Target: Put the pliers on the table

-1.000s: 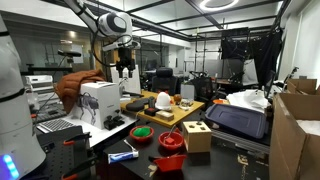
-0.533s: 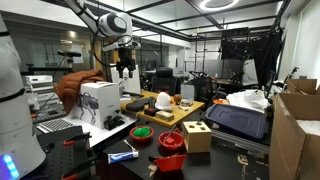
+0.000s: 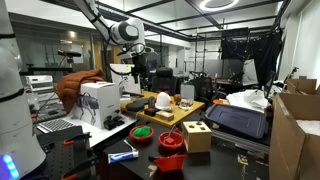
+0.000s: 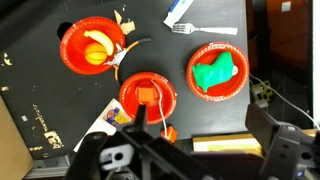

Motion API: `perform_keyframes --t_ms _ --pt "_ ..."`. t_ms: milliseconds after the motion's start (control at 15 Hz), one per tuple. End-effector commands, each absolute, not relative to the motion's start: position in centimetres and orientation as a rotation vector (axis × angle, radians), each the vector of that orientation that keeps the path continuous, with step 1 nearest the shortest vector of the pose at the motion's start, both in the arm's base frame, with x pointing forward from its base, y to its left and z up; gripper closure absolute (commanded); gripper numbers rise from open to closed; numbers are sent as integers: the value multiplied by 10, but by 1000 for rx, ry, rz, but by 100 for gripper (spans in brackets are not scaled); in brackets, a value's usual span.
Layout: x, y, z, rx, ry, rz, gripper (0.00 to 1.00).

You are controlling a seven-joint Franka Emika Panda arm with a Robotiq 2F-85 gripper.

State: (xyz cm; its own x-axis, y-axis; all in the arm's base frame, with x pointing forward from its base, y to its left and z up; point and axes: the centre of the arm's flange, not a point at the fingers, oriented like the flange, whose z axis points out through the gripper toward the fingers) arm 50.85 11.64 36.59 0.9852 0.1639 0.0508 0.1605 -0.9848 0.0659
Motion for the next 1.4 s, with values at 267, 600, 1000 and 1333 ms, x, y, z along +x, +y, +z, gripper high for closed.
perform_keyframes --t_ms 267,600,1000,1333 --pt "595 104 280 3138 -36 122 0" --pt "603 101 231 3223 -245 51 0" --pt "576 88 158 3268 -666 -20 0" --pt "527 65 111 3141 -1094 -85 0"
